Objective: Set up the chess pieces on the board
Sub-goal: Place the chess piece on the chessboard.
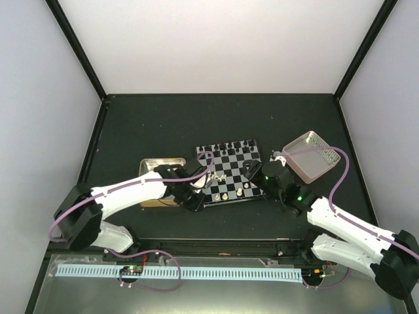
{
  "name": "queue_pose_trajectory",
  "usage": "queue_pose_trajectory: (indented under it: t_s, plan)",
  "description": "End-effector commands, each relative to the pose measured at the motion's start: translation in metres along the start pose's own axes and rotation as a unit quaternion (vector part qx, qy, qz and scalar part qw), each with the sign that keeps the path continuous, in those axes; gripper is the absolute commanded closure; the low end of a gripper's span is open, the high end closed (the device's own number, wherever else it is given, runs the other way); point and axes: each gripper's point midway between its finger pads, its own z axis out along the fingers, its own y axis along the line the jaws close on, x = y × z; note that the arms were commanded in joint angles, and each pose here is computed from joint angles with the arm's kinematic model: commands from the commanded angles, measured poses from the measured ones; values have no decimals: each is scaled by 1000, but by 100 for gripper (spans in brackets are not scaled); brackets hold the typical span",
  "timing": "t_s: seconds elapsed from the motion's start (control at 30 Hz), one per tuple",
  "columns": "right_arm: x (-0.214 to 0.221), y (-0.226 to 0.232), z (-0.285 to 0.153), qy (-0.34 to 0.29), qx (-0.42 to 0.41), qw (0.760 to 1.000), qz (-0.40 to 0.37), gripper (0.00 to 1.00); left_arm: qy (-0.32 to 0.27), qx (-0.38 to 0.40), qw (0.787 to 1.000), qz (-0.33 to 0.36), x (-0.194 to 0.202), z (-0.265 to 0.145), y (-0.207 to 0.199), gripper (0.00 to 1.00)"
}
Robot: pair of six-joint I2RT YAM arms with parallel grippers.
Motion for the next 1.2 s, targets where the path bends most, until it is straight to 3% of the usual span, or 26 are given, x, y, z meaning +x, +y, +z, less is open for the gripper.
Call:
queue_pose_trajectory:
  t_s: [0.0, 0.5, 1.17]
  plan:
    - [-16, -29, -6, -51, 56, 996, -45, 36, 73, -2, 997, -14, 10, 1, -2, 98]
    - [-25, -30, -16, -71, 63, 992, -84, 35, 109, -42, 993, -29, -29, 20, 9, 97]
    - [-28, -34, -19, -81, 65, 991, -87, 34, 113, -51, 991, -46, -41, 38, 20, 91]
